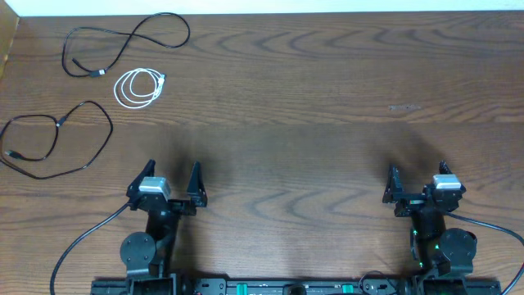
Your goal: Untangle cables
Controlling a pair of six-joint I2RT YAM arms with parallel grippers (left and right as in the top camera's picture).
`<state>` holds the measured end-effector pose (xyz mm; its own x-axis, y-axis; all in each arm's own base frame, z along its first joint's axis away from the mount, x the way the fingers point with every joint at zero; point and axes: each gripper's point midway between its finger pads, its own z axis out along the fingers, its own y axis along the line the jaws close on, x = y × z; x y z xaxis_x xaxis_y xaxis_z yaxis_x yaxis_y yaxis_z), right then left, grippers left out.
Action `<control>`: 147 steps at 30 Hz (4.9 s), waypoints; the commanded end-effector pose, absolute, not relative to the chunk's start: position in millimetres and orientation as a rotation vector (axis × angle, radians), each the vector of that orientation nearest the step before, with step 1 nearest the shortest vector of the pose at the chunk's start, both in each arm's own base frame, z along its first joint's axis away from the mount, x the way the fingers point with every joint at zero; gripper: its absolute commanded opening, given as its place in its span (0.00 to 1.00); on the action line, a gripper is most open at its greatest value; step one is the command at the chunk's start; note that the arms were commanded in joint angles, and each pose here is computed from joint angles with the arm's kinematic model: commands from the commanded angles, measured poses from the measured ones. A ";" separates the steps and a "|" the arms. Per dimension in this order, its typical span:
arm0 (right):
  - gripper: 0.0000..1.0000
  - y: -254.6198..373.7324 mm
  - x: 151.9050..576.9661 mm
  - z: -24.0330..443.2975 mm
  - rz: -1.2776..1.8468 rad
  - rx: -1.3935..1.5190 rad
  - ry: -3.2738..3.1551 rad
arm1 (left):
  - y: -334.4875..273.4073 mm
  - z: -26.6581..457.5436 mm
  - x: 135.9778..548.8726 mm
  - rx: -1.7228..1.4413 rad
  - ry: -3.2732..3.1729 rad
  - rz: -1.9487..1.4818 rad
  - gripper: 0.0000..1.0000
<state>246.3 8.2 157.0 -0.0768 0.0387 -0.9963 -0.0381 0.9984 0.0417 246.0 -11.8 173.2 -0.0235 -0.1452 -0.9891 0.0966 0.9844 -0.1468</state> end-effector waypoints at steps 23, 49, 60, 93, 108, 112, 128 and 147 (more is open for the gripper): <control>0.99 8.7 246.0 156.5 0.055 -0.010 1.646 | 13.1 137.5 243.6 -0.056 1.721 0.023 0.98; 0.99 8.7 246.0 156.5 0.055 -0.010 1.646 | 16.3 136.2 243.2 -0.064 1.726 0.044 0.98; 0.99 8.7 246.0 156.5 0.055 -0.010 1.646 | 15.4 137.1 243.5 -0.061 1.723 0.039 0.98; 0.99 6.4 246.1 156.0 0.040 -0.004 1.648 | 15.4 137.2 243.5 -0.061 1.723 0.039 0.98; 0.99 6.6 246.1 156.4 0.025 -0.022 1.646 | 15.4 137.2 243.5 -0.061 1.723 0.039 0.98; 0.99 6.6 246.1 156.4 0.025 -0.022 1.646 | 15.4 137.2 243.5 -0.061 1.723 0.039 0.98; 0.99 6.6 246.1 156.5 0.025 -0.022 1.646 | 15.4 137.2 243.5 -0.061 1.723 0.039 0.98; 0.99 6.6 246.1 156.4 0.025 -0.022 1.646 | 15.4 137.2 243.5 -0.061 1.723 0.039 0.98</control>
<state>246.4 7.6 157.0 -0.0758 0.0128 -0.9970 -0.0363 0.9992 0.0155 244.6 16.1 152.2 -0.1031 -0.0245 -0.9944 -0.0659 0.9977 -0.0177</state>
